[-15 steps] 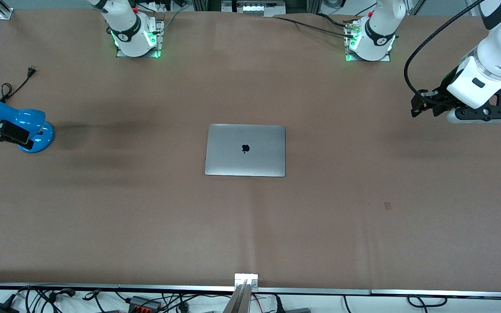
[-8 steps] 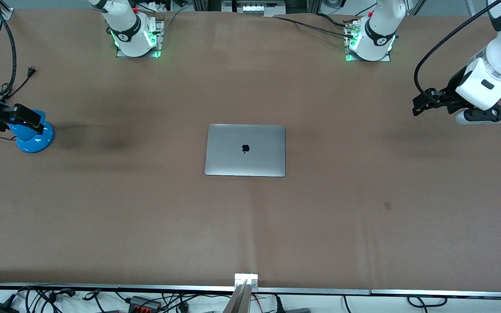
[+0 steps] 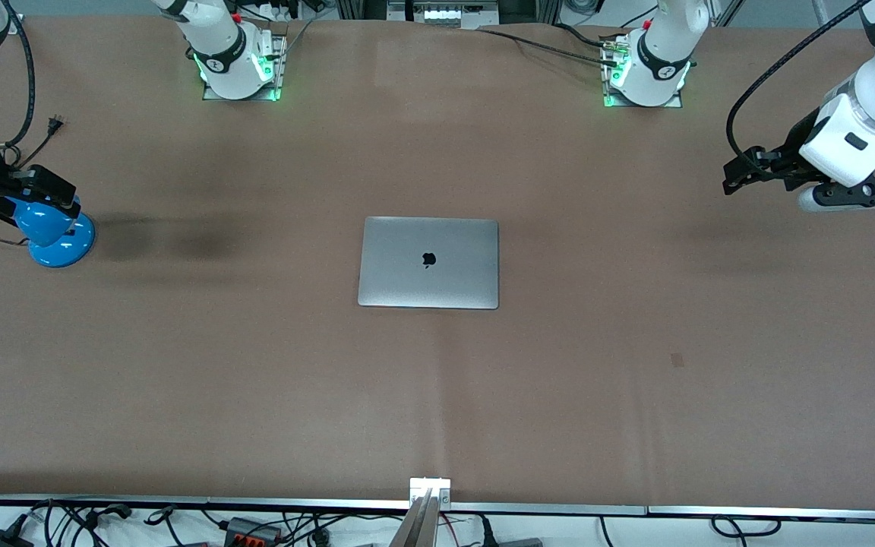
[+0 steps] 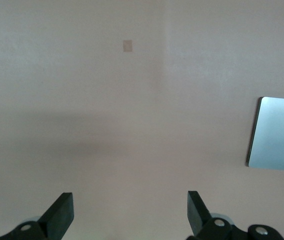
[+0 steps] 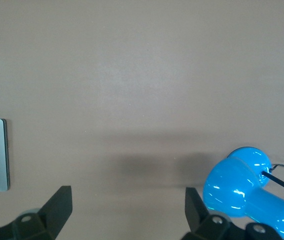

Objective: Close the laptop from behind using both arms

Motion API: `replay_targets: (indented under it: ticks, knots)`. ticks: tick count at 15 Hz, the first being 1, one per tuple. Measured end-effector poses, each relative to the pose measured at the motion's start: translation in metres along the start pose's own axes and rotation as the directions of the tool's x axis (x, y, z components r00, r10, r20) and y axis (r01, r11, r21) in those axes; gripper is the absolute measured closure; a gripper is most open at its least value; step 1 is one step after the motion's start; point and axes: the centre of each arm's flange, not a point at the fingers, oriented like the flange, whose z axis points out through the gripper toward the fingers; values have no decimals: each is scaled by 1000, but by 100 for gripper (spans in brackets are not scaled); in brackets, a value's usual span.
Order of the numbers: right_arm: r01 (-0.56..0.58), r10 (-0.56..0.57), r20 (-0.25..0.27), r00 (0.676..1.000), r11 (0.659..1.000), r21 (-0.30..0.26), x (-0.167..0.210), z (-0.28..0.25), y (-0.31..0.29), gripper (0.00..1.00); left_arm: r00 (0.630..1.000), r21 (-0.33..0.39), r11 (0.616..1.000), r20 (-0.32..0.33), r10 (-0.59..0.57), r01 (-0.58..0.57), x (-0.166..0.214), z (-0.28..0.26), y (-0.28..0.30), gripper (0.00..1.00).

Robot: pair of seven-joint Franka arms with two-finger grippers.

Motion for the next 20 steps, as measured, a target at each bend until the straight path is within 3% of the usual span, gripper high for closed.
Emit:
replay_targets:
  ticks: [14, 20]
  knots:
    - [-10, 10, 8, 1000, 1000, 0, -1, 1, 6, 0, 1000, -1, 1000, -5, 3, -3, 1, -4, 1, 0]
    - [-5, 5, 47, 999, 1000, 1, -7, 1, 3, 0, 1000, -1, 1000, -3, 2, -2, 1, -3, 0, 0]
